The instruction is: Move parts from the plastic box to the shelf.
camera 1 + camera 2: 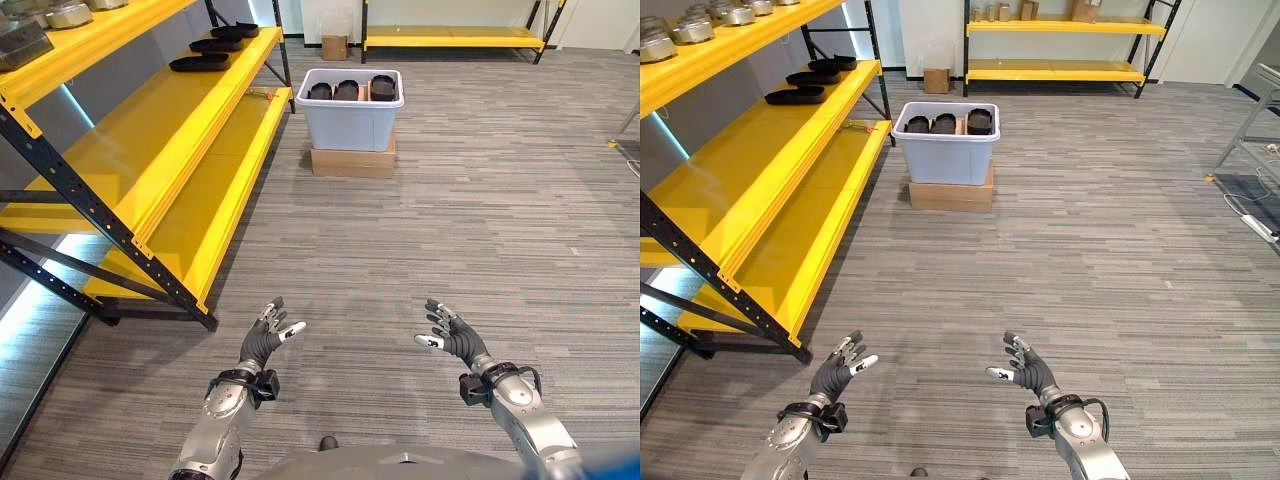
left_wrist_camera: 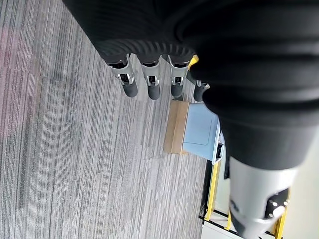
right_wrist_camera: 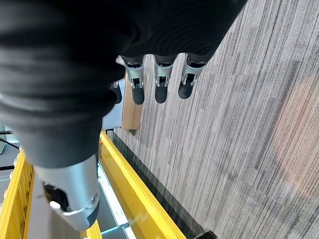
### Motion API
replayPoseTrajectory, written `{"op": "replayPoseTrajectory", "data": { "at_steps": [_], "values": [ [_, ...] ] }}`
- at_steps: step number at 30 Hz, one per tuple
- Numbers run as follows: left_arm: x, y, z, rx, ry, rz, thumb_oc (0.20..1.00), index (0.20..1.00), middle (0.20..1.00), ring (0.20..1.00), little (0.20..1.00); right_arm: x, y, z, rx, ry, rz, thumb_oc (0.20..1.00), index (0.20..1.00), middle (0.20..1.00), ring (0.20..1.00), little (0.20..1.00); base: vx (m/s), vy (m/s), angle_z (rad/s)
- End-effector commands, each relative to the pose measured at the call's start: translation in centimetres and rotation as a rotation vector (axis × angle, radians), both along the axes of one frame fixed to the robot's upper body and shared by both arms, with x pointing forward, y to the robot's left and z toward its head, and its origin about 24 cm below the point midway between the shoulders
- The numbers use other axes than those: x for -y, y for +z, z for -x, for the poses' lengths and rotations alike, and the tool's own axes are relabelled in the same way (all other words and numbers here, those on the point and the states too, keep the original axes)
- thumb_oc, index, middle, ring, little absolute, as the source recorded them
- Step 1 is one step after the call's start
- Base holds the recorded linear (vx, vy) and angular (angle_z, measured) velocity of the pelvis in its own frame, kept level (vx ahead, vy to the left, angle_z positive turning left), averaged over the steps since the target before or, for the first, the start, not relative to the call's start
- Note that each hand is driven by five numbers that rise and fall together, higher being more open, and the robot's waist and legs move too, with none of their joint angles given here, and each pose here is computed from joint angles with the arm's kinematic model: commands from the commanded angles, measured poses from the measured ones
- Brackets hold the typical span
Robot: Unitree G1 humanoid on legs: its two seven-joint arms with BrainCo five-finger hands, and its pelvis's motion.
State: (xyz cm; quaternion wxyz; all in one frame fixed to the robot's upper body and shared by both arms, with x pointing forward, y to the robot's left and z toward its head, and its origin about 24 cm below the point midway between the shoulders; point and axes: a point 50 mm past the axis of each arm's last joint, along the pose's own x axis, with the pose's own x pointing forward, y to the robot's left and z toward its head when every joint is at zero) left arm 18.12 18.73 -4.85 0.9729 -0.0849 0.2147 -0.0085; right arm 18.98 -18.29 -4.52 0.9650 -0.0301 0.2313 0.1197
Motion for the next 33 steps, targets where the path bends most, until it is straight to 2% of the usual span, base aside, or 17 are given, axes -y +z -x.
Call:
{"op": "replayPoseTrajectory", "data": {
  "at_steps": [1,33],
  "values": [
    [-1.44,1.86,-1.52,0.119,0.01,-0.031,1.0,1.0,1.0,1.0,1.0,-0.48,1.17,-1.2,0.083,0.012,-0.023,1.0,1.0,1.0,1.0,1.0,0.0,0.0,0.0],
    [-1.46,2.68,-2.41,0.164,0.013,-0.056,1.0,1.0,1.0,1.0,1.0,-0.67,1.44,-1.84,0.098,0.005,-0.038,1.0,1.0,1.0,1.0,1.0,0.0,0.011,0.0]
  ]
}}
